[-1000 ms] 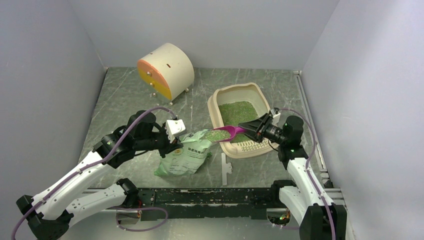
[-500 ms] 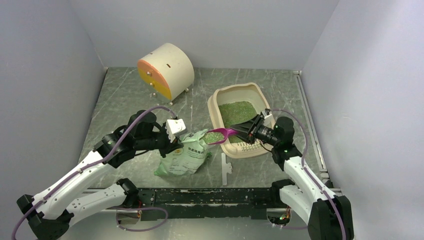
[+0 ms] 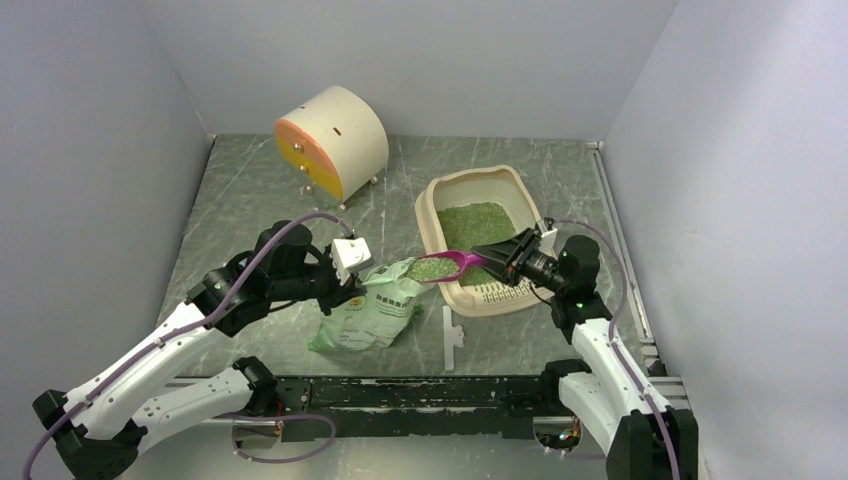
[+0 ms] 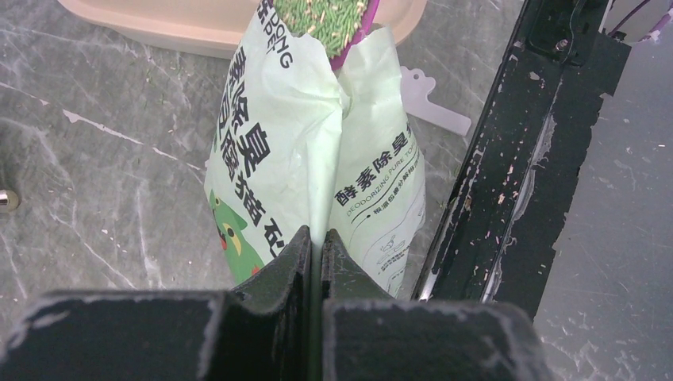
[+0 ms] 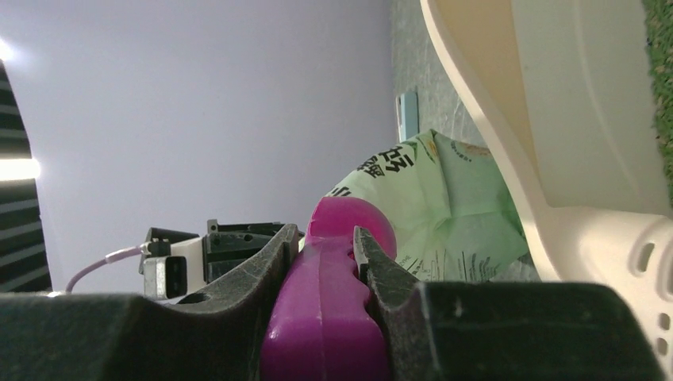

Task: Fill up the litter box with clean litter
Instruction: 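Scoop the cat litter from the cat litter bag, then pour the cat litter into the litter box.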

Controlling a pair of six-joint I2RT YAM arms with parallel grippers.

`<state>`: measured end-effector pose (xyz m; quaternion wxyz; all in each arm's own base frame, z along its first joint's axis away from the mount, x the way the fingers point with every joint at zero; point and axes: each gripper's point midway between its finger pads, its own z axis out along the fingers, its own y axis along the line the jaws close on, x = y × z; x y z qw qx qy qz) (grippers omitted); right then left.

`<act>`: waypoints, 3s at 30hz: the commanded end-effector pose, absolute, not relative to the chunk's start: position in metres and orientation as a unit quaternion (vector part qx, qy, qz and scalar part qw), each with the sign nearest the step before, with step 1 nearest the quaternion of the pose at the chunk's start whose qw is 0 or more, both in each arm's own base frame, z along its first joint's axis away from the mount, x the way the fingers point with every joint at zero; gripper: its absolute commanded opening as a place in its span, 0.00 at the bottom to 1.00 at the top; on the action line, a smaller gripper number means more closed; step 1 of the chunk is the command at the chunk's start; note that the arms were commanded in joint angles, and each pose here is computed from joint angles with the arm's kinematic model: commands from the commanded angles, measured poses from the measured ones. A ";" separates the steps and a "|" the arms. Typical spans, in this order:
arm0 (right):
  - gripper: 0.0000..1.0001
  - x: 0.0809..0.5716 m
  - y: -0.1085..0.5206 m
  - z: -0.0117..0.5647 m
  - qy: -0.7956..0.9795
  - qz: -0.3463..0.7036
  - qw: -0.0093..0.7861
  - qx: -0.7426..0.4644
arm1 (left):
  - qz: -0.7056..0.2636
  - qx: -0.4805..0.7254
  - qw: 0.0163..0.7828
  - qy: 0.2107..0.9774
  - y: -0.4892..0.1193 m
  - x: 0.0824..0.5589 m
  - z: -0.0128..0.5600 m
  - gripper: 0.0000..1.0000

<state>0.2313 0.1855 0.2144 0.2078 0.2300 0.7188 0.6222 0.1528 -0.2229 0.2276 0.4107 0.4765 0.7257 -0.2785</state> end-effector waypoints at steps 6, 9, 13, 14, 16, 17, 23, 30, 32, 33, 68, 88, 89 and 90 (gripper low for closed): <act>0.00 0.227 0.171 0.226 0.706 0.635 0.221 0.223 | -0.303 0.470 0.500 0.661 -0.239 0.163 0.280 0.05; 0.00 0.227 0.168 0.226 0.705 0.635 0.220 0.225 | -0.303 0.470 0.500 0.661 -0.239 0.164 0.280 0.05; 0.00 0.226 0.165 0.228 0.705 0.635 0.222 0.225 | -0.302 0.469 0.504 0.660 -0.238 0.164 0.282 0.05; 0.00 0.225 0.165 0.228 0.706 0.635 0.220 0.223 | -0.302 0.468 0.504 0.660 -0.239 0.164 0.282 0.05; 0.00 0.228 0.159 0.229 0.704 0.633 0.227 0.231 | -0.304 0.469 0.504 0.659 -0.239 0.164 0.282 0.05; 0.00 0.228 0.158 0.229 0.703 0.633 0.228 0.231 | -0.304 0.469 0.504 0.658 -0.240 0.164 0.281 0.05; 0.00 0.227 0.154 0.231 0.701 0.633 0.229 0.234 | -0.306 0.469 0.500 0.660 -0.241 0.164 0.278 0.05; 0.00 0.229 0.147 0.237 0.692 0.639 0.234 0.239 | -0.304 0.471 0.501 0.659 -0.241 0.165 0.279 0.05; 0.00 0.230 0.144 0.240 0.689 0.641 0.238 0.240 | -0.303 0.471 0.501 0.660 -0.241 0.165 0.278 0.05; 0.00 0.231 0.143 0.242 0.688 0.641 0.240 0.241 | -0.302 0.471 0.501 0.660 -0.242 0.166 0.279 0.05; 0.00 0.306 0.040 0.227 0.667 0.529 0.377 0.364 | -0.298 0.475 0.515 0.649 -0.237 0.163 0.289 0.05; 0.00 0.374 0.023 0.221 0.696 0.376 0.459 0.404 | -0.302 0.470 0.508 0.656 -0.243 0.168 0.285 0.05; 0.00 0.380 0.026 0.221 0.694 0.372 0.463 0.407 | -0.302 0.469 0.508 0.657 -0.243 0.168 0.285 0.05; 0.00 0.385 0.027 0.222 0.691 0.367 0.468 0.410 | -0.303 0.468 0.508 0.656 -0.243 0.168 0.286 0.05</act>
